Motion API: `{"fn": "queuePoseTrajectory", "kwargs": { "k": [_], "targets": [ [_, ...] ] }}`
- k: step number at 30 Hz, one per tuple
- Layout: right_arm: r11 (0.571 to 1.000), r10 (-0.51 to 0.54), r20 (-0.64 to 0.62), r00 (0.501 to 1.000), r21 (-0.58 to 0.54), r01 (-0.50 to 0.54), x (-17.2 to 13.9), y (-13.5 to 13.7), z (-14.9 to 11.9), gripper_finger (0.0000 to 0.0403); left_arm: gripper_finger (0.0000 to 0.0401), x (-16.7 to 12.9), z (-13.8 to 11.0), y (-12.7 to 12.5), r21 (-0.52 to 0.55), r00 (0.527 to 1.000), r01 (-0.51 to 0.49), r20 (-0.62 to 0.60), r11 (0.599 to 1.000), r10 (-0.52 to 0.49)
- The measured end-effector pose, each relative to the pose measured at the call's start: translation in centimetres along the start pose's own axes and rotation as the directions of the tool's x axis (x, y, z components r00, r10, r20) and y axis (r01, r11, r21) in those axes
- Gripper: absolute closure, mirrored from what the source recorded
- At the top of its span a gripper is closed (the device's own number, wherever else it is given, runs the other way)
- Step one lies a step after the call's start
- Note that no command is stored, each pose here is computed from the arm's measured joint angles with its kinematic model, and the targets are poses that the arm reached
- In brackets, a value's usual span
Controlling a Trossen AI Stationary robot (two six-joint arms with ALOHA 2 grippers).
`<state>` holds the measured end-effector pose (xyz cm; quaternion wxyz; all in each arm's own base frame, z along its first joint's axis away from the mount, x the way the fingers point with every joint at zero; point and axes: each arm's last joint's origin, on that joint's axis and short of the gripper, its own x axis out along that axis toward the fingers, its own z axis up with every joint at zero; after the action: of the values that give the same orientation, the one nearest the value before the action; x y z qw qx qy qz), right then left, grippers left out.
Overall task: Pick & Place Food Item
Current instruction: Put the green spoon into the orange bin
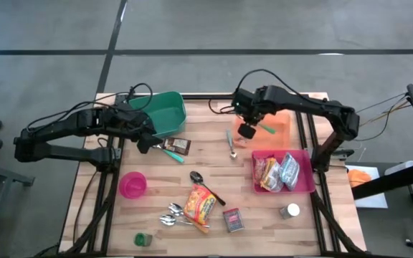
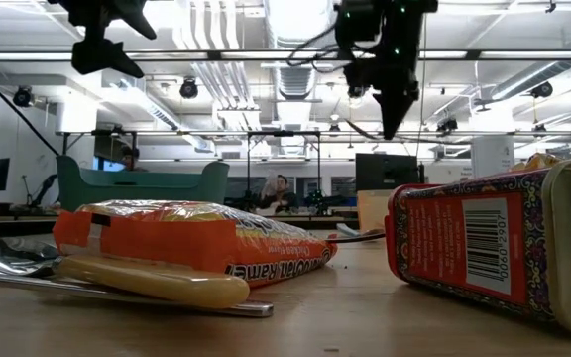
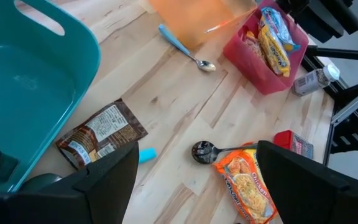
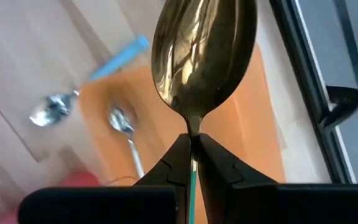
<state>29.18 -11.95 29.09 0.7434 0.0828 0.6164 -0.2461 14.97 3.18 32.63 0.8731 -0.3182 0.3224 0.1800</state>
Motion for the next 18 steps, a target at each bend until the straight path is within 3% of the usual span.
{"fn": "queuePoseTrajectory", "kwargs": {
  "k": [9,18],
  "targets": [
    [0.997,0.019,-0.142,0.99,-0.077,-0.031,3.5,-0.8,-2.0,0.039,0.0075,1.4,-1.0,0.8,-0.022,0.998,-0.032,-0.047,0.999,0.031],
    [0.994,-0.019,-0.171,0.985,-0.109,0.001,7.2,0.1,-3.9,0.039,0.0075,1.9,-1.0,0.8,-0.044,1.0,-0.008,-0.019,0.999,0.007]
  ]
}}
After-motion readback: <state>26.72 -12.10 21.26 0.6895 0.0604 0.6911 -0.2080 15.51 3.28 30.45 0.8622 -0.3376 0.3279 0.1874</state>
